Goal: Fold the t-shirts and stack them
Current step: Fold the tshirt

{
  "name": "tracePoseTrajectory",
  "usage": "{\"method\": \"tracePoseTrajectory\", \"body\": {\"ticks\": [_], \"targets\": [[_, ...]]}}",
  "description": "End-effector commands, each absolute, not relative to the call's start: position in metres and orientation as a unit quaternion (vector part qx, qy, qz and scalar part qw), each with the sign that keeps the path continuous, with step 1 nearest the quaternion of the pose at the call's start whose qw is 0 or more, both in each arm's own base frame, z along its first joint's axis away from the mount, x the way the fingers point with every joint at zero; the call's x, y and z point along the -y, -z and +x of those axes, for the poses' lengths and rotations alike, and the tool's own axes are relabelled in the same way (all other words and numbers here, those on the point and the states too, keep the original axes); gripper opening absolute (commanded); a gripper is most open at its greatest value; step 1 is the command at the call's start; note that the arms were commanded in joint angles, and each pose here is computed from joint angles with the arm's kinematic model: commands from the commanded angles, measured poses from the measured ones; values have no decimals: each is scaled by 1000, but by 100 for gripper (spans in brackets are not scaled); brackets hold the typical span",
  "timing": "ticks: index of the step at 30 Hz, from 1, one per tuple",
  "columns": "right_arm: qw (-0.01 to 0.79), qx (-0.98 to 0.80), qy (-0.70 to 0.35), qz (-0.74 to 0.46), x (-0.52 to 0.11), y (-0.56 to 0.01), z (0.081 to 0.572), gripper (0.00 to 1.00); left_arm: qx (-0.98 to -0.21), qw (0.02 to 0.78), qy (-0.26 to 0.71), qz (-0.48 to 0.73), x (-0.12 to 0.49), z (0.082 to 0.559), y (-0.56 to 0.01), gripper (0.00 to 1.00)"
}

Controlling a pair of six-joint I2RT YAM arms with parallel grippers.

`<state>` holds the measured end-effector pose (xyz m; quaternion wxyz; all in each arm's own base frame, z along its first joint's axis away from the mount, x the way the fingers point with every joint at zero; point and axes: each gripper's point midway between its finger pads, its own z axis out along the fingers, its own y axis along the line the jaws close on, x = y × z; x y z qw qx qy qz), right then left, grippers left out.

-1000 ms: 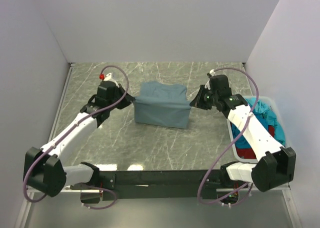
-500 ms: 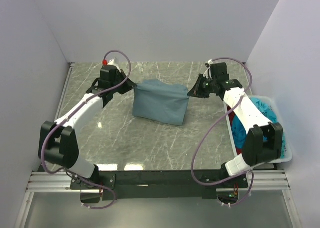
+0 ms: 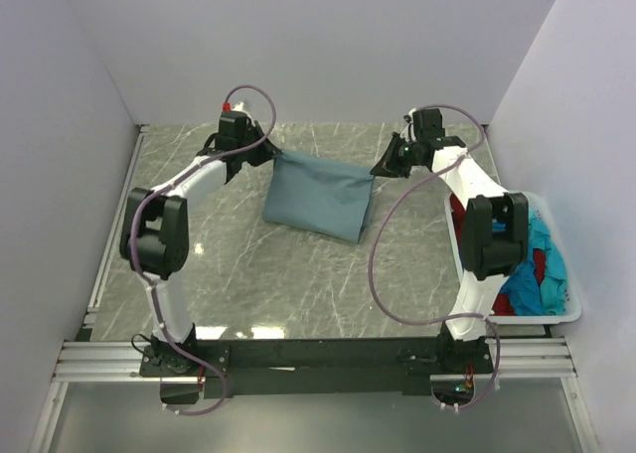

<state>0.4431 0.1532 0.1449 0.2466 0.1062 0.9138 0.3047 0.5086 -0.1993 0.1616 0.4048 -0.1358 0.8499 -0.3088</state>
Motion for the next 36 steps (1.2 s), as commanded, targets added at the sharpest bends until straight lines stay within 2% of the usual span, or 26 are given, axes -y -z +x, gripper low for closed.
{"method": "tracePoseTrajectory", "body": {"ticks": [1,7,8,9,11,12,13,16,18,19,21,24,25,30,33,36], "targets": [[290,-905,-290,111,-140,-155,478,0,-818,461,324,-114,201,548,-189,0],[289,-909,-271,125,-123,-116,526,1,-816,461,332,-105,209,583,-165,1],[287,-909,-278,119,-124,-113,531,3,-816,462,332,-104,209,587,-161,6],[294,-904,-289,109,-126,-121,540,22,-816,466,327,-103,210,597,-157,44],[290,-906,-290,106,-126,-111,550,52,-810,473,334,-96,212,609,-168,95],[291,-907,-286,106,-125,-112,553,61,-812,467,337,-94,215,611,-166,99],[301,-907,-273,107,-120,-119,560,76,-812,461,348,-85,219,611,-165,99],[326,-904,-256,106,-113,-139,563,84,-797,476,364,-74,224,610,-189,99],[323,-906,-251,109,-112,-139,553,86,-789,486,369,-71,223,604,-206,99],[342,-898,-255,106,-112,-157,550,86,-787,489,371,-71,222,601,-210,99],[339,-899,-260,99,-122,-162,535,86,-792,476,376,-70,223,587,-204,99],[308,-907,-278,79,-149,-150,488,87,-792,462,392,-66,226,561,-212,99],[323,-897,-293,65,-159,-166,479,87,-790,461,399,-66,228,555,-212,99],[269,-889,-368,36,-221,-153,410,87,-799,401,444,-61,246,508,-184,99],[269,-874,-403,18,-244,-153,395,87,-800,375,464,-61,254,488,-162,99],[230,-883,-408,37,-251,-121,390,87,-812,356,457,-71,256,480,-138,99]]}}
